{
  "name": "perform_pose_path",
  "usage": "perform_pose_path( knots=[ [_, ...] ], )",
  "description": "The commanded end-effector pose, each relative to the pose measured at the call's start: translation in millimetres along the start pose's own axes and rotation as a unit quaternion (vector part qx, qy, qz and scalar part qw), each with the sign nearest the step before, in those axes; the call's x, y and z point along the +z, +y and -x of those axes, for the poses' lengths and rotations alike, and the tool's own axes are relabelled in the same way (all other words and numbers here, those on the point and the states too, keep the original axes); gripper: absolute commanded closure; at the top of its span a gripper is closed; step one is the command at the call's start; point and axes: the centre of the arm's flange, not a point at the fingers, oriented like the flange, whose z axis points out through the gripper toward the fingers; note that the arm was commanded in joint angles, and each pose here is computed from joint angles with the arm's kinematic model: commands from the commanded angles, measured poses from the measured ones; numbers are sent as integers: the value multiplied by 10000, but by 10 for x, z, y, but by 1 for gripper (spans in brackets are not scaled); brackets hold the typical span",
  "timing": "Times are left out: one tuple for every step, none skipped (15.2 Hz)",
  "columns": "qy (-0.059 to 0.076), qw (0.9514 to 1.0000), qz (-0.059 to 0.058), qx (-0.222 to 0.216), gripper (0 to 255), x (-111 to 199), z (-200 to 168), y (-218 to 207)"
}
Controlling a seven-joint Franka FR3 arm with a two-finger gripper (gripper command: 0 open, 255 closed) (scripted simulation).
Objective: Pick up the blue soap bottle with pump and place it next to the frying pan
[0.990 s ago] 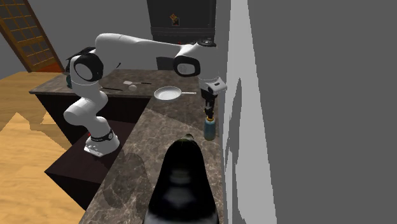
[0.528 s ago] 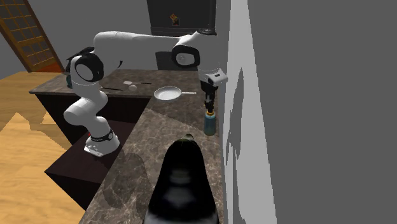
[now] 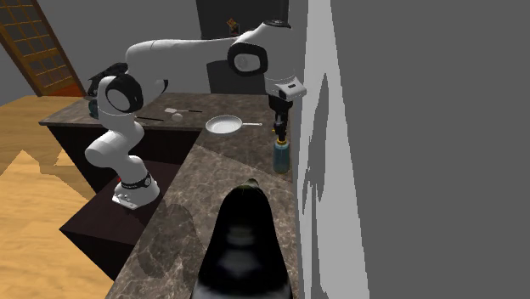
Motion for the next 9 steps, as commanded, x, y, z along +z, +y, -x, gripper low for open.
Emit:
perform_pose_path(
  knots=[
    [-2, 10000, 0, 0, 255, -114, -10, -5],
    [-2, 10000, 0, 0, 255, -166, -14, -8],
    [-2, 10000, 0, 0, 255, -219, -19, -12],
    [-2, 10000, 0, 0, 255, -271, -23, -15],
    [-2, 10000, 0, 0, 255, -324, -27, -19],
    [-2, 10000, 0, 0, 255, -376, -32, -23],
    [-2, 10000, 0, 0, 255, -428, -36, -26],
    [-2, 10000, 0, 0, 255, -481, -40, -30],
    [-2, 10000, 0, 0, 255, -493, -41, -31]
  ],
)
